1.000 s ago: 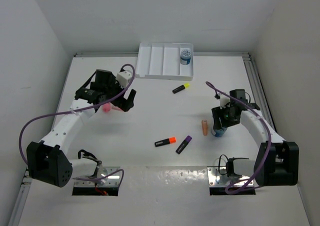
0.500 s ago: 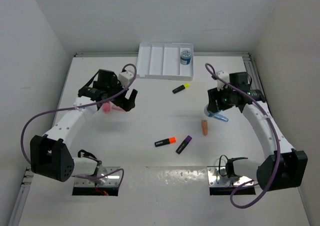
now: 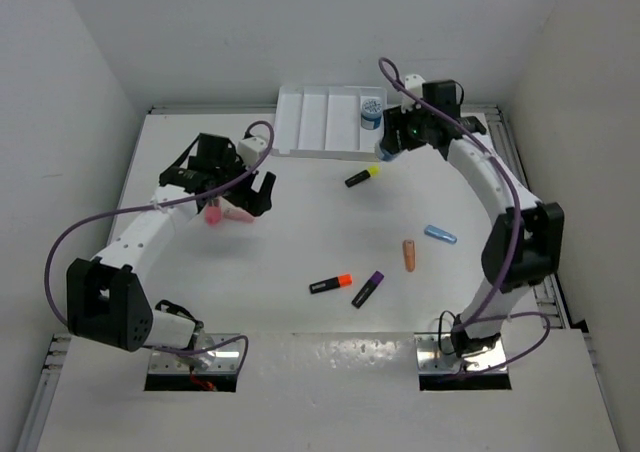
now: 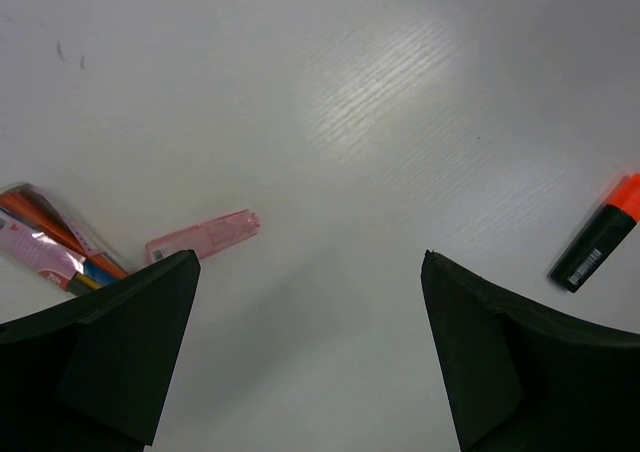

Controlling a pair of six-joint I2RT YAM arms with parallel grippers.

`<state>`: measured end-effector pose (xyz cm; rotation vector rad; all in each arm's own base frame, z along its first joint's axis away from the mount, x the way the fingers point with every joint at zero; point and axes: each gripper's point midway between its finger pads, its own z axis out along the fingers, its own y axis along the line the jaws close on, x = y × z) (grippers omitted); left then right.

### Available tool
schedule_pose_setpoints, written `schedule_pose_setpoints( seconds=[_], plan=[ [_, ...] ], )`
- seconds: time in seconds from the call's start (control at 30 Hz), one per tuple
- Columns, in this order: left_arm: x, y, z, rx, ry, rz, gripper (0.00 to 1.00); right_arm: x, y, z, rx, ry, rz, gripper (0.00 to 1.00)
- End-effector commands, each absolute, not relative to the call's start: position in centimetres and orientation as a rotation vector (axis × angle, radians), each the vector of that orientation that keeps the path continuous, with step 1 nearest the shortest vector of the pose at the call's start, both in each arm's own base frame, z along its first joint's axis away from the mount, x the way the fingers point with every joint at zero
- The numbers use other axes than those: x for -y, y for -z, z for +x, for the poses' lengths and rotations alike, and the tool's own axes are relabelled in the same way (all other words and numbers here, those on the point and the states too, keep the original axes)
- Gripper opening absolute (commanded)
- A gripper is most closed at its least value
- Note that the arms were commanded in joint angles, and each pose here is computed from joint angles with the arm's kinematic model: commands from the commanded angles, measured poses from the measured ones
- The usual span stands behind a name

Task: Sort the stationery into containers
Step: Pick up the stationery from the center of the board, then place the stationery in the storage box.

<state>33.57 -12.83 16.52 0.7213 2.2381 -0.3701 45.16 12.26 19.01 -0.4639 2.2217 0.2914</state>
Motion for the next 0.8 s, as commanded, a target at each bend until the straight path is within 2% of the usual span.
schedule_pose_setpoints(
  seconds=[0.0, 0.07, 0.3, 0.77],
  plan=[
    [12.5, -18.4, 35.3, -2.181, 0.386, 0.669, 1.00, -14.2, -24.7, 51.5, -1.999, -0.267, -0.444, 0.00],
    [12.1, -18.2, 35.5, -2.190, 0.387, 0.649, 1.00, -14.8, -22.5, 53.5, -2.022, -0.261, -0.460, 0.00],
    [11.0, -16.8, 36.0, -2.231, 0.419, 0.603, 1.00, -15.9, -20.2, 59.4, -1.993, -0.188, -0.492, 0.00],
    [9.3, -15.2, 36.5, -2.278, 0.424, 0.556, 1.00, -14.3, -14.1, 61.9, -2.059, -0.109, -0.469, 0.00]
  ],
)
